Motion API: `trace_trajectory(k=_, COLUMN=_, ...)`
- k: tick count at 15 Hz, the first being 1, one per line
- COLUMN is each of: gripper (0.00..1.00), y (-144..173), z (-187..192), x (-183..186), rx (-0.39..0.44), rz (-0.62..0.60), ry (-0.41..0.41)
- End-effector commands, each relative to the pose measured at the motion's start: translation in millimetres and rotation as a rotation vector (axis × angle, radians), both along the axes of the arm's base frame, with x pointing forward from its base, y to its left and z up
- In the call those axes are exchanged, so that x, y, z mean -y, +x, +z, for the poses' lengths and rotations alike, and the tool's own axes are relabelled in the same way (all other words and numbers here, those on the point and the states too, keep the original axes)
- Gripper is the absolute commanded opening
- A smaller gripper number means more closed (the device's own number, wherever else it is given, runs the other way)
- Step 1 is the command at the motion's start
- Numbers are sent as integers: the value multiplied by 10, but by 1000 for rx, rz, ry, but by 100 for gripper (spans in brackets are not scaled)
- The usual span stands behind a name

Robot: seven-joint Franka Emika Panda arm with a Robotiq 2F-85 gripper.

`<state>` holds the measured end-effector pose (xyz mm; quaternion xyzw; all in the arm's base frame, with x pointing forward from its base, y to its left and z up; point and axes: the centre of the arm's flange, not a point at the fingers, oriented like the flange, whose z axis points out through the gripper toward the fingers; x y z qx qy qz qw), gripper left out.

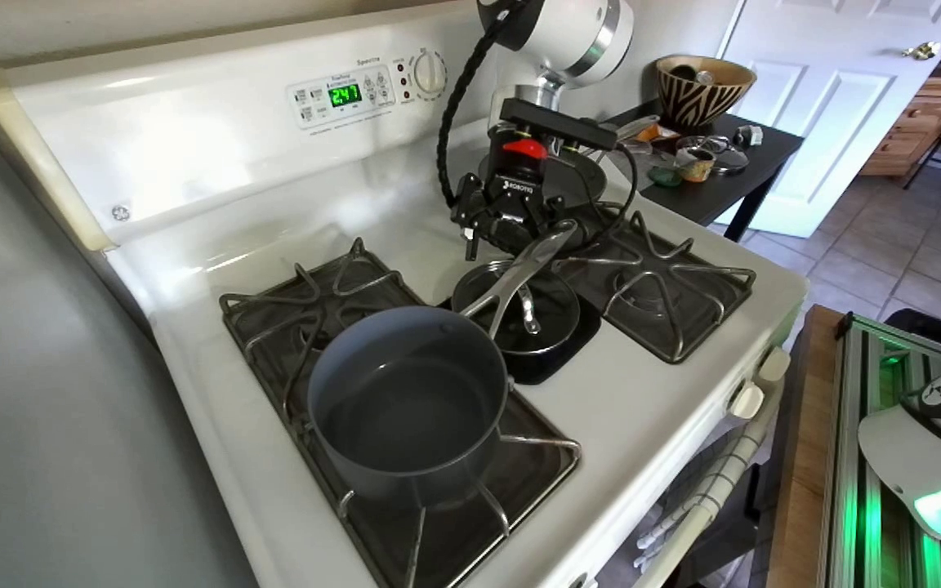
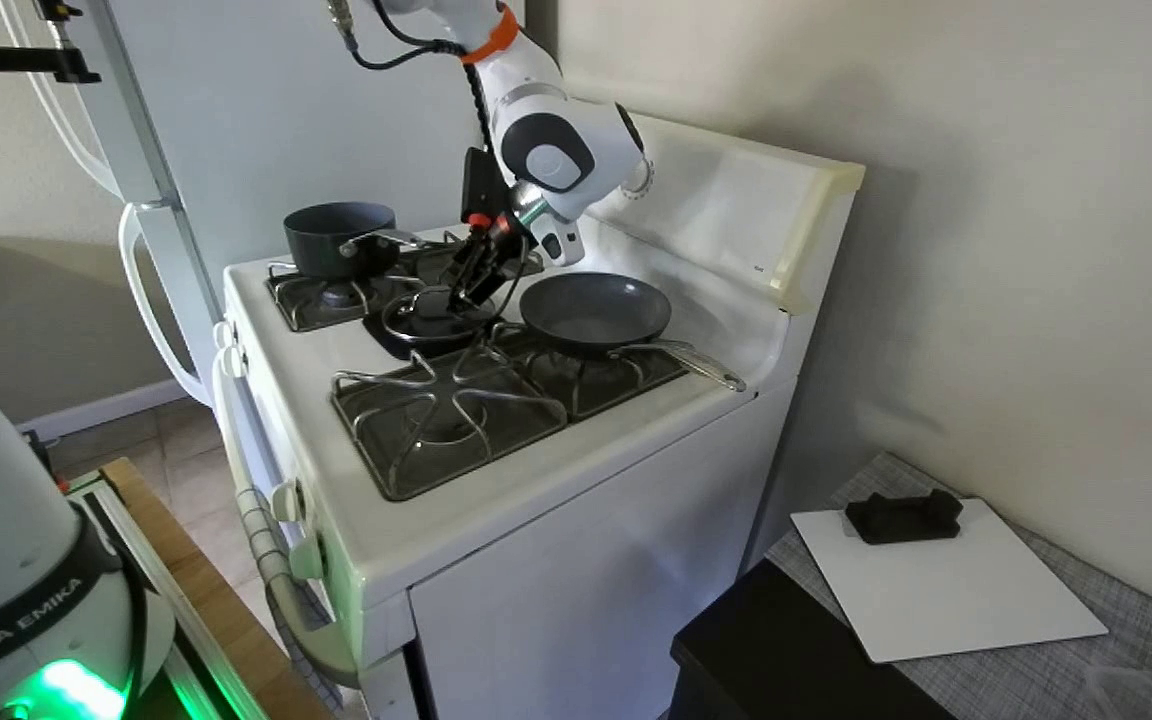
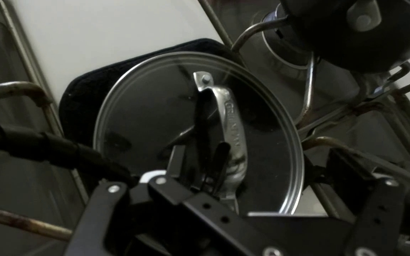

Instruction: Put the glass lid on the pot.

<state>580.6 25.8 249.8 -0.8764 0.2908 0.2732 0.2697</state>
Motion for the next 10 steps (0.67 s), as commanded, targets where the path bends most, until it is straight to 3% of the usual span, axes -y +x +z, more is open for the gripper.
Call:
trace_trajectory(k=1, gripper=87, y=151, z=-71, x=-120, rx=-59, rz=39, ry=-62)
trace_trajectory(k=3, gripper=66, y=176, z=-99, x=-168, rx=-76, rz=55, ry=-90)
trace_trajectory(k=5, gripper=62, y=183, z=-117, x=-204, rx=-92, rz=65, ry=-110)
trace_trajectory(k=6, gripper=67, y=195, z=-129, x=-218, rx=-100, rz=68, ry=-119)
trace_trajectory(k=7, gripper=80, y=201, z=-136, x=-229, rx=-106, rz=71, ry=-125)
trace_trajectory(k=10, gripper=73, y=241, z=-123, x=-242, rx=-115, rz=76, ry=-132)
